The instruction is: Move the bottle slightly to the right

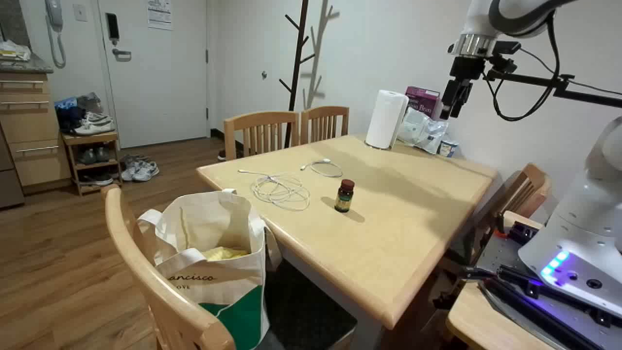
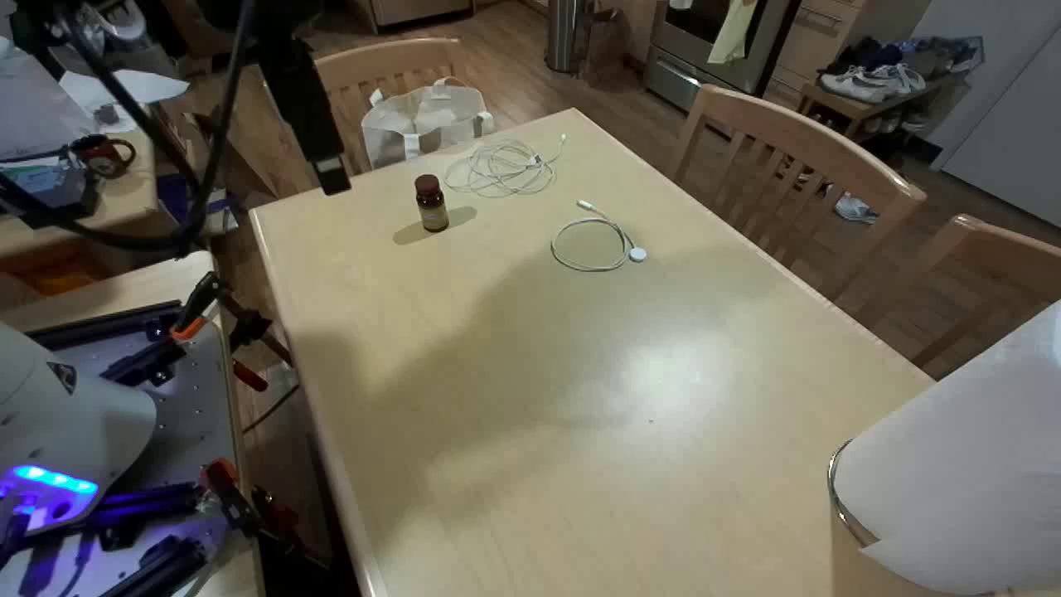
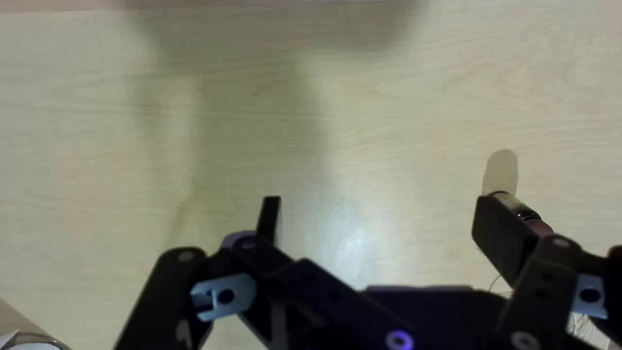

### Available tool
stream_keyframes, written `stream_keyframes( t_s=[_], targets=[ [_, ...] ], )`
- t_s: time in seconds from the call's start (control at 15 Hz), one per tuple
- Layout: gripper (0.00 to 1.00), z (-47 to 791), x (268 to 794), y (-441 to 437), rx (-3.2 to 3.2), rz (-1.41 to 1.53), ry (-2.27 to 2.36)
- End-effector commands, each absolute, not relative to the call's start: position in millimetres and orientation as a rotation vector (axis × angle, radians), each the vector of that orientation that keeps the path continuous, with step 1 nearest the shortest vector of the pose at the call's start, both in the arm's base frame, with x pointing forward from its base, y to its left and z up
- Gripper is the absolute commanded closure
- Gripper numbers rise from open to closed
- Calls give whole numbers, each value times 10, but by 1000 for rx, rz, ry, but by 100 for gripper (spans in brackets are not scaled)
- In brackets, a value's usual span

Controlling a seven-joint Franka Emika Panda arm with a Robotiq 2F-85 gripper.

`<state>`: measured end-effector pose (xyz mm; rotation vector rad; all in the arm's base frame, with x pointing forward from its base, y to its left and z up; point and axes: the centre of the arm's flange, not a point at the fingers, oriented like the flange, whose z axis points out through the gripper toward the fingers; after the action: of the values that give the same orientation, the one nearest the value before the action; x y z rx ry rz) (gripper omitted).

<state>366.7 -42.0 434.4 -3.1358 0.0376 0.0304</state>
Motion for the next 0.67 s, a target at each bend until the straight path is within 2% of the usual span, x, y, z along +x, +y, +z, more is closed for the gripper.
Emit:
stream_keyframes(
  t_s=[0.0, 0.33, 0.6],
  targets=[
    [0, 4344, 3667, -420, -3136, 30, 38],
    [0, 4341, 3704, -378, -3173, 3, 24],
    [0, 4473, 3973, 32, -3269, -254, -119]
  ],
)
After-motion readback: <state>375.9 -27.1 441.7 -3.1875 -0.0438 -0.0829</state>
